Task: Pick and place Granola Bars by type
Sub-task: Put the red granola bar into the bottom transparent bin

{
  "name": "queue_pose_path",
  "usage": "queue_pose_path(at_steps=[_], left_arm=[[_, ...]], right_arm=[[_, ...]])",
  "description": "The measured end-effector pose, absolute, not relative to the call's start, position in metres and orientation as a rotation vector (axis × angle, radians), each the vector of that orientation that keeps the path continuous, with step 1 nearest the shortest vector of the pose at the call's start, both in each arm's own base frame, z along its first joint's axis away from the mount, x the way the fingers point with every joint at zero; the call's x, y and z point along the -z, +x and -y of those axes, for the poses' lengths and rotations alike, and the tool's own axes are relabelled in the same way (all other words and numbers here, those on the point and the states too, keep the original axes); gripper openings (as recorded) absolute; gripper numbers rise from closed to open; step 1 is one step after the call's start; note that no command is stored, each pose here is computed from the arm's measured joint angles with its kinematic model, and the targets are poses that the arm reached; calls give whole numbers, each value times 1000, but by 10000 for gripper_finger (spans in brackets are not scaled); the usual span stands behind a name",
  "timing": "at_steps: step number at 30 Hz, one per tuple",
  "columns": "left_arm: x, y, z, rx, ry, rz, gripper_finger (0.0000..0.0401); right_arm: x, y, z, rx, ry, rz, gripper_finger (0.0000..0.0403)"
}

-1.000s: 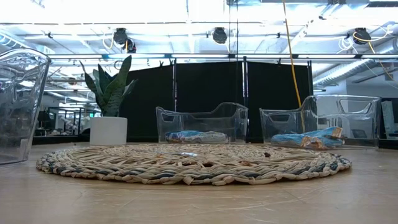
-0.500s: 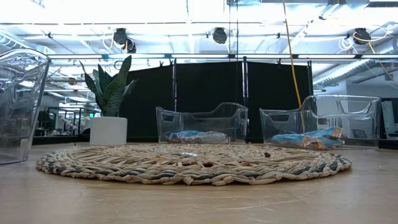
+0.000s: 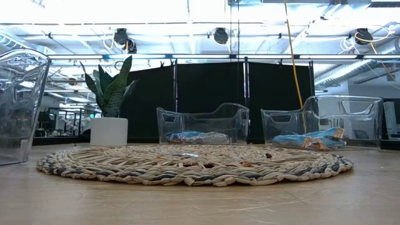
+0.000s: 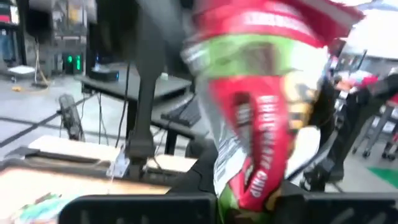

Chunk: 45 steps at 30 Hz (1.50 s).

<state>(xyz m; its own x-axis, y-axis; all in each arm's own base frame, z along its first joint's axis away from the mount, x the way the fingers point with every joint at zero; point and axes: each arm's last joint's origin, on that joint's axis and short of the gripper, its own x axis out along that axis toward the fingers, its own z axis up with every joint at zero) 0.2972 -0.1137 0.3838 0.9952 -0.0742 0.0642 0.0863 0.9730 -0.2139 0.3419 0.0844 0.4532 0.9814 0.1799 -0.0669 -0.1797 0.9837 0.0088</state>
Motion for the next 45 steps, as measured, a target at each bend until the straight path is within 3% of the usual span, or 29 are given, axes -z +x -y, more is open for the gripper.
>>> queue_pose_path(at_steps=[4, 7, 14, 17, 27, 35, 40, 42, 45], left_arm=[[-376, 289, 115, 51, -235, -72, 14], [-360, 274, 113, -10, -260, -295, 12], [-313, 225, 127, -111, -430, -905, 12], [-294, 206, 144, -118, -484, -1038, 10], [-233, 157, 196, -75, -626, -1098, 10], [-187, 132, 192, -146, -658, -1162, 10], [-170, 129, 190, -66, -667, -1181, 10], [-169, 130, 191, -36, -657, -1175, 22], [-173, 135, 193, 40, -610, -1136, 75]], right_arm=[[-477, 305, -74, -191, 11, -51, 199], [-488, 275, -71, -203, 28, -88, 220], [-484, 232, -71, -151, 100, -288, 218], [-482, 225, -76, -156, 102, -322, 210], [-480, 223, -83, -189, 64, -336, 194], [-479, 223, -83, -190, 52, -344, 194], [-480, 223, -83, -190, 54, -337, 193], [-480, 223, -83, -191, 53, -340, 192], [-479, 223, -83, -193, 43, -342, 193]])
